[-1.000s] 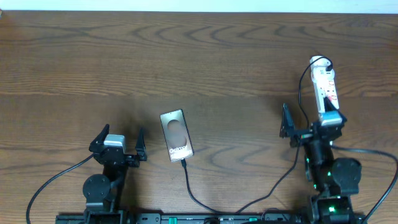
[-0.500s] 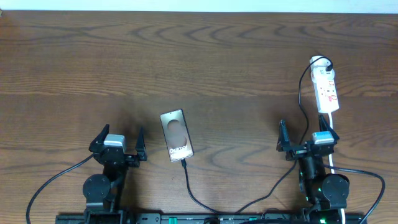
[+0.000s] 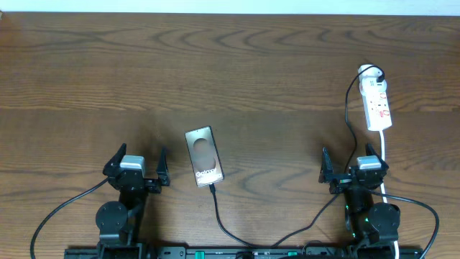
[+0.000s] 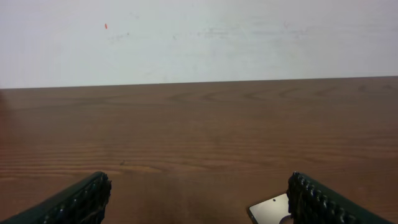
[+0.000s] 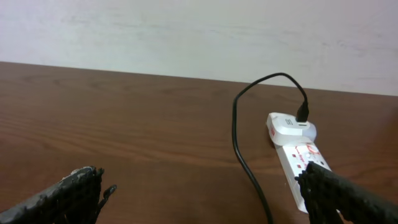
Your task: Plug charger to phone and switch on socket
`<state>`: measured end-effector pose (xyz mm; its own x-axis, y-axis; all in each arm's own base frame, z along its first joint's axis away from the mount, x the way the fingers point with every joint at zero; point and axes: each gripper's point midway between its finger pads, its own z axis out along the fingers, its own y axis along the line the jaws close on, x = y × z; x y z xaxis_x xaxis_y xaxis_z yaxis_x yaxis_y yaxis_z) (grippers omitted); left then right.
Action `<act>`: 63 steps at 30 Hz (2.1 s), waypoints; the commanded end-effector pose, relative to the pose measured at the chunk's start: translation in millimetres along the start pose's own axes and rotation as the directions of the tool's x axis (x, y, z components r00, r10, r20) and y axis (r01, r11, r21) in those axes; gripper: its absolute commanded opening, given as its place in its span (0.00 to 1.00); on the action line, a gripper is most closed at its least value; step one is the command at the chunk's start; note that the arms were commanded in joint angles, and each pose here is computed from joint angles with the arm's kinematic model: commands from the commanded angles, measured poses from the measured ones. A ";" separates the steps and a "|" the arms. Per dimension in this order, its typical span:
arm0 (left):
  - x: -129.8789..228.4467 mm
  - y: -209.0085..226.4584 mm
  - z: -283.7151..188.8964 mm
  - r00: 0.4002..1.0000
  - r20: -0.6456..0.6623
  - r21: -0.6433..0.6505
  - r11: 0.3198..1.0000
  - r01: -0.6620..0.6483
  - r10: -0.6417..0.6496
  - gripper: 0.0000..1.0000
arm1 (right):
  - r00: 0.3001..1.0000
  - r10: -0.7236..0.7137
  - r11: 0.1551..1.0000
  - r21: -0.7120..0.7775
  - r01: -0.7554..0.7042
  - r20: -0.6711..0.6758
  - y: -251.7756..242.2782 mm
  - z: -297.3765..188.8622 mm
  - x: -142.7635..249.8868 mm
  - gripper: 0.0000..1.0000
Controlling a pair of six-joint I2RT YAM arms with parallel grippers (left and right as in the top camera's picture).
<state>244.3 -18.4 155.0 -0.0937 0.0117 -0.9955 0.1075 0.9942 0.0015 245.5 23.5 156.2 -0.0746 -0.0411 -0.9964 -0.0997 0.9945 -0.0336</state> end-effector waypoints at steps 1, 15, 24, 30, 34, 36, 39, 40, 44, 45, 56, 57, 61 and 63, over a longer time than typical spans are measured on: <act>14.6 -4.2 0.5 0.999 -0.045 0.026 1.000 0.011 -0.010 0.91 | 1.000 -0.016 1.000 0.019 0.016 0.002 -2.9 -0.6 -0.2 0.99; 14.6 -4.2 0.5 0.999 -0.045 0.026 1.000 0.011 -0.010 0.91 | 1.000 -0.014 0.998 0.064 0.014 0.003 -11.6 -0.9 -0.6 0.99; 14.6 -4.2 0.5 0.999 -0.045 0.026 1.000 0.011 -0.010 0.91 | 1.000 -0.015 0.998 0.058 0.014 0.004 -10.6 -0.8 -0.7 0.99; 14.6 -4.2 0.5 0.999 -0.045 0.026 1.000 0.011 -0.010 0.91 | 1.000 -0.014 0.998 0.058 0.014 0.004 -10.6 -0.8 -0.7 0.99; 14.6 -4.2 0.5 0.999 -0.045 0.026 1.000 0.011 -0.010 0.91 | 1.000 -0.015 0.998 0.058 0.014 0.004 -10.6 -0.8 -0.7 0.99; 14.6 -4.2 0.5 0.999 -0.045 0.026 1.000 0.011 -0.010 0.91 | 1.000 -0.015 0.998 0.058 0.014 0.004 -10.6 -0.8 -0.7 0.99; 14.6 -4.2 0.5 0.999 -0.045 0.026 1.000 0.011 -0.010 0.91 | 1.000 -0.015 0.998 0.058 0.014 0.004 -10.6 -0.8 -0.7 0.99; 14.6 -4.2 0.5 0.999 -0.045 0.026 1.000 0.011 -0.010 0.91 | 1.000 -0.014 0.998 0.058 0.014 0.004 -10.6 -0.8 -0.7 0.99; 14.6 -4.2 0.5 0.999 -0.045 0.026 1.000 0.011 -0.010 0.91 | 1.000 -0.015 0.998 0.058 0.014 0.004 -10.6 -0.8 -0.7 0.99; 14.6 -4.2 0.5 0.999 -0.045 0.026 1.000 0.011 -0.010 0.91 | 1.000 -0.014 0.998 0.058 0.014 0.004 -10.6 -0.8 -0.7 0.99; 14.6 -4.2 0.5 0.999 -0.045 0.026 1.000 0.011 -0.010 0.91 | 1.000 -0.015 0.998 0.058 0.014 0.004 -10.6 -0.8 -0.8 0.99; 14.6 -4.2 0.5 0.999 -0.045 0.026 1.000 0.011 -0.010 0.91 | 1.000 -0.015 0.998 0.058 0.014 0.004 -10.6 -0.8 -0.7 0.99; 14.6 -4.2 0.5 0.999 -0.045 0.026 1.000 0.011 -0.010 0.91 | 1.000 -0.015 0.998 0.058 0.014 0.004 -10.6 -0.8 -0.7 0.99; 14.6 -4.2 0.5 0.999 -0.045 0.026 1.000 0.011 -0.010 0.91 | 1.000 -0.015 0.998 0.058 0.014 0.004 -10.6 -0.8 -0.7 0.99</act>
<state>244.3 -18.4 155.0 -0.0937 0.0117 -0.9955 0.1075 0.9942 0.0015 246.0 16.2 157.1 -0.0721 -0.0438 -0.9964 -0.0585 0.9975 -0.0396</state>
